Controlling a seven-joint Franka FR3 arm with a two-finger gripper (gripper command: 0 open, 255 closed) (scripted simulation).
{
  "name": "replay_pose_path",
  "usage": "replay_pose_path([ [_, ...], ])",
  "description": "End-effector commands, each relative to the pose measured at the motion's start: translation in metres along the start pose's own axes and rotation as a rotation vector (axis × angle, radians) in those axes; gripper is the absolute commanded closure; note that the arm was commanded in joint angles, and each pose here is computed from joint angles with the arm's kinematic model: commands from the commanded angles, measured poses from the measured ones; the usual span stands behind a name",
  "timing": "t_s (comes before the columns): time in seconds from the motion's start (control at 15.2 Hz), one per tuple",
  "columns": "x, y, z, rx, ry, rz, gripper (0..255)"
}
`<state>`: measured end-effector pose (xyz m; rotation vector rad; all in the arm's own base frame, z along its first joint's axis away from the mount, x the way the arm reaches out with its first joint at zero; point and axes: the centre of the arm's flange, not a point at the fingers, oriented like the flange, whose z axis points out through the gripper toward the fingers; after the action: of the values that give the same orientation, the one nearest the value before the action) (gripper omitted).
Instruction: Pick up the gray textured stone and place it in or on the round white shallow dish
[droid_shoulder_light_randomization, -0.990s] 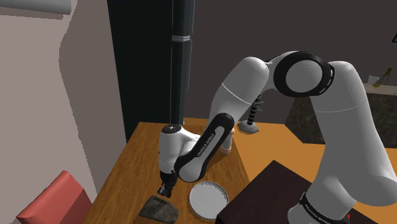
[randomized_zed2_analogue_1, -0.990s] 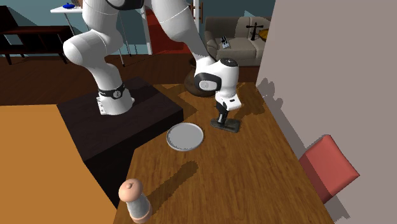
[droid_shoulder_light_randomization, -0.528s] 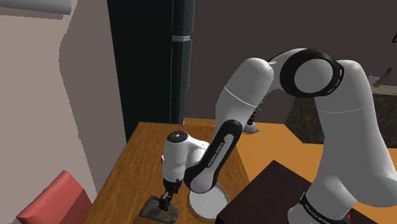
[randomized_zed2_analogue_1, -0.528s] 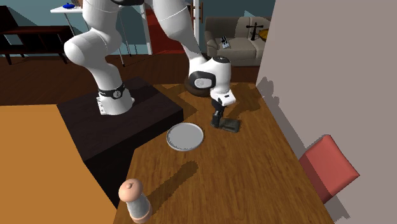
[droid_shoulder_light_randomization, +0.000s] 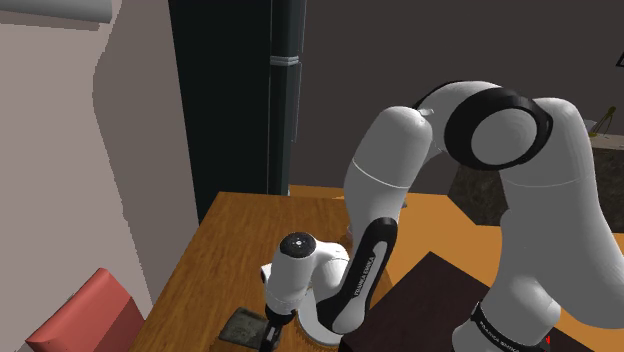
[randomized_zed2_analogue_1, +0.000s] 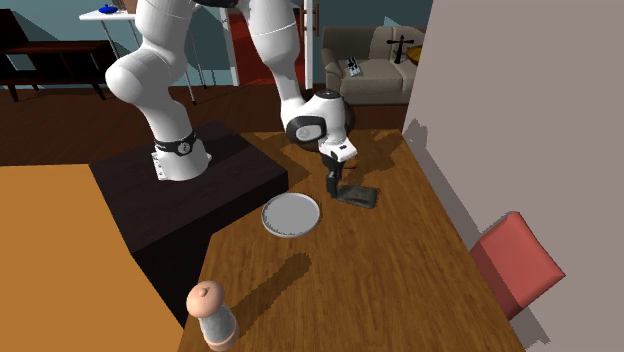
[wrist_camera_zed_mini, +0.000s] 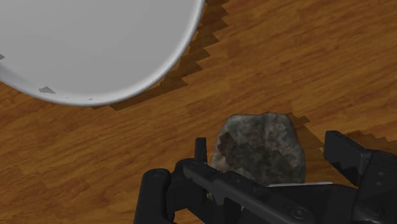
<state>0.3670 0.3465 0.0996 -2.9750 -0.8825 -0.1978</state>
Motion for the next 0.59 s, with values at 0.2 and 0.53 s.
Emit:
replay_pose_path([
  [0.2, -0.0003, 0.0005, 0.0188, 0.000, 0.001, -0.001, 0],
  [0.53, -0.0002, 0.0005, 0.0188, 0.000, 0.001, -0.001, 0],
])
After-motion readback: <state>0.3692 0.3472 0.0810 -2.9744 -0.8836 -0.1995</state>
